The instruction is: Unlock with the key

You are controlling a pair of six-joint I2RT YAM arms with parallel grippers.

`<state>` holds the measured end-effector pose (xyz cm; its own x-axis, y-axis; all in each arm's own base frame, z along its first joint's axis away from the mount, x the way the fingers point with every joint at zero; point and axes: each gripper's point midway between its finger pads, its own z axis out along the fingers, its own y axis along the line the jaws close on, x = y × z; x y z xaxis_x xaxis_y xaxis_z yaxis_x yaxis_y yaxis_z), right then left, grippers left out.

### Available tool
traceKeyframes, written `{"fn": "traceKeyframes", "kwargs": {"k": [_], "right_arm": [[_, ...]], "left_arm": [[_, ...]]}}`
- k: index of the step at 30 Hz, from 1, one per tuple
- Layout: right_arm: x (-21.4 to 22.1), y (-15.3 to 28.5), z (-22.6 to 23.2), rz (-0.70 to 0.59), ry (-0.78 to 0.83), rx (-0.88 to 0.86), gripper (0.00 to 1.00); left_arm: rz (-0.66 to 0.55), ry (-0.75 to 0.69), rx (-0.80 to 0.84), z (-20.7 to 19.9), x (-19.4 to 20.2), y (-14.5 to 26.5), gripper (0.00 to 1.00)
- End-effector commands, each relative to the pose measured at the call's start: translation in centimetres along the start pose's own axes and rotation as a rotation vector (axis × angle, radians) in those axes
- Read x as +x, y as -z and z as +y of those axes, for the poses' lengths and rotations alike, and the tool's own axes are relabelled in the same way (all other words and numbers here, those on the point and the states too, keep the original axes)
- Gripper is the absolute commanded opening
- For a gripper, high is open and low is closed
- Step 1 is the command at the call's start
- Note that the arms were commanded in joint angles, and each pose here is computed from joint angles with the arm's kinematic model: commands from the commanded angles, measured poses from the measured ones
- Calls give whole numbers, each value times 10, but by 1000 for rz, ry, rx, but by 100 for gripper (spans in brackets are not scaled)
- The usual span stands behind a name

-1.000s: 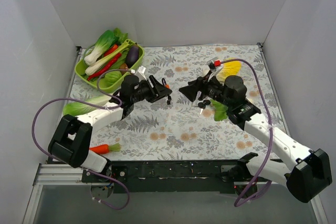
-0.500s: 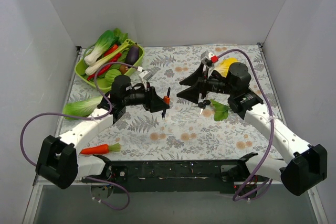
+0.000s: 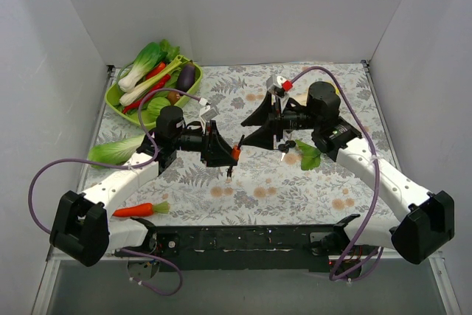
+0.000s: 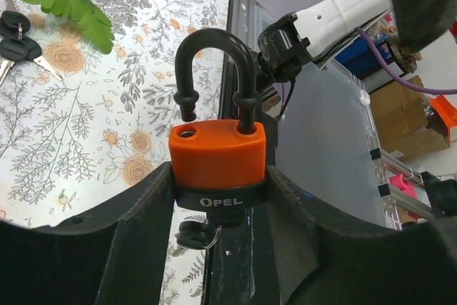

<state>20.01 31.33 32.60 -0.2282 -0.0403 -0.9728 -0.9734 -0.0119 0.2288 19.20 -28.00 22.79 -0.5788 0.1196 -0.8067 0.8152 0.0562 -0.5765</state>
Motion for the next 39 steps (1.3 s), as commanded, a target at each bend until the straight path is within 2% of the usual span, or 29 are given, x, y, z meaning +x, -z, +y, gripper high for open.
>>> {"fn": "traceKeyframes", "kwargs": {"k": [1, 5, 10, 17, 21, 25, 32, 39], "right_arm": [[6, -9, -7, 43, -7, 7, 73], [19, -14, -13, 104, -55, 31, 72], [18, -17, -9, 120, -68, 8, 67], [33, -14, -4, 169, -102, 12, 46], [32, -11, -1, 161, -95, 15, 40], [31, -11, -1, 163, -100, 20, 36], [37, -15, -13, 178, -153, 61, 24], [43, -20, -25, 187, -196, 107, 17]], "left_arm": [[-10, -62, 71, -16, -6, 3, 0], [-10, -53, 64, -14, -6, 2, 0], [-14, -49, 44, -11, -7, 1, 0], [-29, -47, 21, -8, -11, 2, 0], [-41, -41, -34, 2, -13, 1, 0], [-51, -26, -120, 17, -15, 2, 0], [-96, -15, -341, 53, -22, 10, 0], [-96, -11, -483, 74, -21, 20, 0]]}}
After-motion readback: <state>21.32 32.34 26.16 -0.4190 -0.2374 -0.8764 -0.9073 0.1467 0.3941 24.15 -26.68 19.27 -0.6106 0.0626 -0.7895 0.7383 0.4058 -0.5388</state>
